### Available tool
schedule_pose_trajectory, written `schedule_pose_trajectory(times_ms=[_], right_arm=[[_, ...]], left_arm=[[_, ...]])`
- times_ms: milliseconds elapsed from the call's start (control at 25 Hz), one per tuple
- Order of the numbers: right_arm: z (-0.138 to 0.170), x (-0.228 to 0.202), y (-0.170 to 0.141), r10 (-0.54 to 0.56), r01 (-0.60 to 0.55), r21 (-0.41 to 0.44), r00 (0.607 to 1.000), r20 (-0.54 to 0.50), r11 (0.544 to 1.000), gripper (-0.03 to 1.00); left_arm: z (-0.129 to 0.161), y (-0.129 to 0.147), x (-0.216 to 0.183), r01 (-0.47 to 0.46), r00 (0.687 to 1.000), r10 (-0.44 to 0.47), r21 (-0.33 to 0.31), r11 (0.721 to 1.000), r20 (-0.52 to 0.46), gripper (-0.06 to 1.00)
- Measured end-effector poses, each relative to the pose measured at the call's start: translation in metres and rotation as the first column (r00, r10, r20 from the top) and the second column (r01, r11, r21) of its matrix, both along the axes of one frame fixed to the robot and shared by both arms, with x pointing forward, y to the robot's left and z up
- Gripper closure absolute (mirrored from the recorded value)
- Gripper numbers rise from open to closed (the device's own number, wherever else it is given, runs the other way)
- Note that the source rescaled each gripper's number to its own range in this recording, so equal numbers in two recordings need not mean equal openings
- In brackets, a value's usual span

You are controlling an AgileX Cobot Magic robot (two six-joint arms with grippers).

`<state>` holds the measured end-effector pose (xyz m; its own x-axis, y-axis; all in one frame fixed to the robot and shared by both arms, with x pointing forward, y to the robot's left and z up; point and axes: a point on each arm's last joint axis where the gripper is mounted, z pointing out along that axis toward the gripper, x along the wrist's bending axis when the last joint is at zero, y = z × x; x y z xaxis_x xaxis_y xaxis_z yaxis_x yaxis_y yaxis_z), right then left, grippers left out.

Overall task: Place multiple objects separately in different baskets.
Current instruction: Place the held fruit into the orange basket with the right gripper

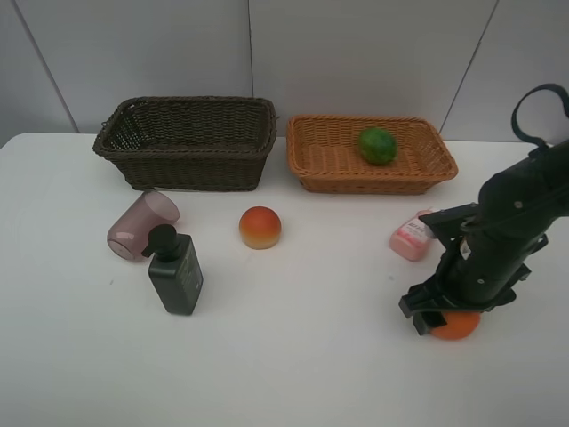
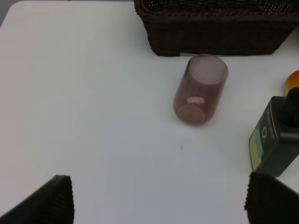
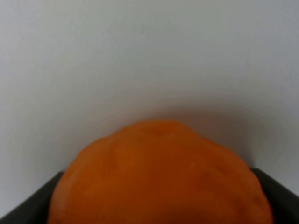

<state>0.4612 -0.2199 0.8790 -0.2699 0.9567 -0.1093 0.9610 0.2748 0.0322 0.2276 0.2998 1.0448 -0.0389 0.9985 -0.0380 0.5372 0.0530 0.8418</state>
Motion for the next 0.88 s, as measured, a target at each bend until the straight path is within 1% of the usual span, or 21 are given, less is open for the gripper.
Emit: schedule_pose_trajectory(times_ms=[160, 320, 520, 720, 800, 880], right_arm=[[0.011, -0.002, -0.001, -0.008, 0.007, 0.004, 1.000, 0.018, 1.000, 0.47], [0.032, 0.003, 0.000, -0.019, 0.019, 0.002, 0.999, 0.043, 1.000, 0.47], [0.064, 0.030, 0.009, -0.023, 0.019, 0.025, 0.990, 0.140, 0.999, 0.47], [0.106, 0.064, 0.020, -0.007, -0.010, 0.056, 0.956, 0.295, 0.998, 0.47], [0.124, 0.077, 0.024, 0.021, -0.043, 0.054, 0.934, 0.358, 0.998, 0.47], [0.139, 0.089, 0.028, 0.045, -0.068, 0.046, 0.917, 0.397, 0.997, 0.47]], left_arm=[[0.000, 0.000, 0.000, 0.000, 1.000, 0.000, 0.000, 1.000, 0.000, 0.03], [0.000, 0.000, 0.000, -0.001, 1.000, 0.001, 0.001, 1.000, 0.000, 0.03], [0.000, 0.000, 0.000, -0.001, 1.000, 0.001, 0.001, 1.000, 0.000, 0.03], [0.000, 0.000, 0.000, -0.001, 1.000, 0.001, 0.001, 1.000, 0.000, 0.03], [0.000, 0.000, 0.000, -0.001, 1.000, 0.001, 0.001, 1.000, 0.000, 0.03], [0.000, 0.000, 0.000, -0.001, 1.000, 0.001, 0.001, 1.000, 0.000, 0.03]])
